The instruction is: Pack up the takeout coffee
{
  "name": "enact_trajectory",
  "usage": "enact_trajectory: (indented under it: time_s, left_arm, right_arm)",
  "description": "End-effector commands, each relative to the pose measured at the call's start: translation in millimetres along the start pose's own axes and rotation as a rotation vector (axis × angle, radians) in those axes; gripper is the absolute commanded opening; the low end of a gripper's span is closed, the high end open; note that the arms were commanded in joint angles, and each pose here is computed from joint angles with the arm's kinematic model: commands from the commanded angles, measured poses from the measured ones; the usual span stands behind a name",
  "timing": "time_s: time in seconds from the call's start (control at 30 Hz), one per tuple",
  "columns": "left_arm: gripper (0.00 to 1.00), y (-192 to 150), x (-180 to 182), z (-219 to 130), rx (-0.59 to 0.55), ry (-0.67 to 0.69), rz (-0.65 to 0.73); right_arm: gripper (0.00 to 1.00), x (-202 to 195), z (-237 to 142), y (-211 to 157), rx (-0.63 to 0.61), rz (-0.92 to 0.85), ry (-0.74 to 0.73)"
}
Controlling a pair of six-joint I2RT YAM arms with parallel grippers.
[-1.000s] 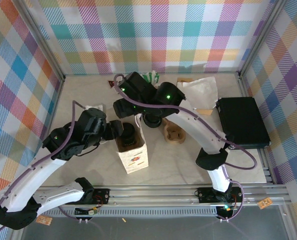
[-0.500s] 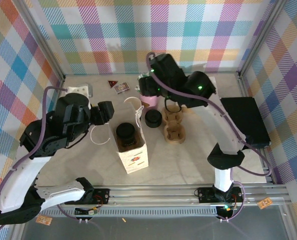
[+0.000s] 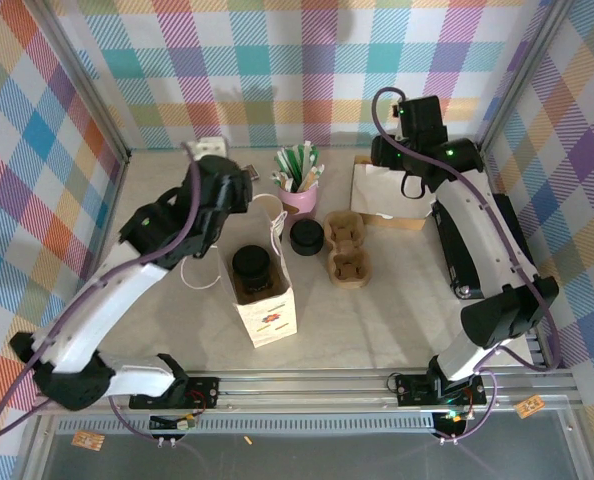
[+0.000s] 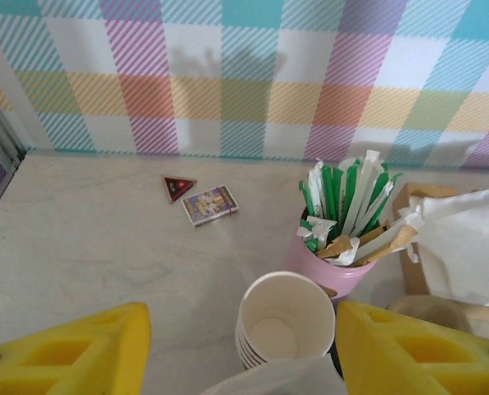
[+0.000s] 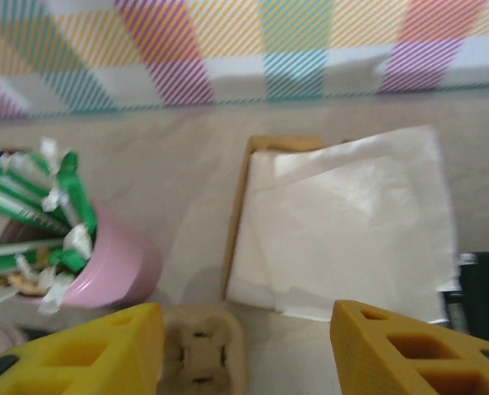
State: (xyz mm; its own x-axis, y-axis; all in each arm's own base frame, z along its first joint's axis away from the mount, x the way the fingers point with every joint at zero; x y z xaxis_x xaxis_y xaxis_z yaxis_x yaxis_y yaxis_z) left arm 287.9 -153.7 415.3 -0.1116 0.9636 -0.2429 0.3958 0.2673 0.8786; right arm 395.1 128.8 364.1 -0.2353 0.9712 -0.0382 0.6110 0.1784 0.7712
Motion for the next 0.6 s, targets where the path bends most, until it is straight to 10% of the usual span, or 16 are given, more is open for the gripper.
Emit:
enact_trajectory:
  time_s: [0.0,0.37,0.57]
  left_arm:
    - [0.60,41,-15,-9,-0.056,-0.039,-0.008]
    - [0.62,20,-8,20,0.131,0.014,-0.144]
    - [0.64,11,10,40,0.199,0.047,-0.154]
  right_arm:
    - [0.56,46,-18,23,-0.119,-0.109,0.317]
    - [0.26,85,9,24,-0.110,-0.191,0.585]
    - [0.28,93,54,26,-0.070,-0.150,0.573]
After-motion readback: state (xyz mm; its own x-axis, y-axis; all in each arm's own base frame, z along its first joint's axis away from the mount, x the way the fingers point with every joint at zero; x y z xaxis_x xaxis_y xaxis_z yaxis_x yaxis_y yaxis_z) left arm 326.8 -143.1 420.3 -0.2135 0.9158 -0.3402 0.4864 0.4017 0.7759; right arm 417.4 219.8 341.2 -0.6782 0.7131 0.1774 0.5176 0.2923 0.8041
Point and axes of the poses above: each hand's point on the last joint's axis, 136 mm out from that joint toward the fingers, its own z axis out along the fingers, its own x axis along the line the jaws close on, y = z × x, the point moved 4 cm from there along -z, back along the fingers, and after that the axes turned 12 degrees about -z, right-handed, at the moved point
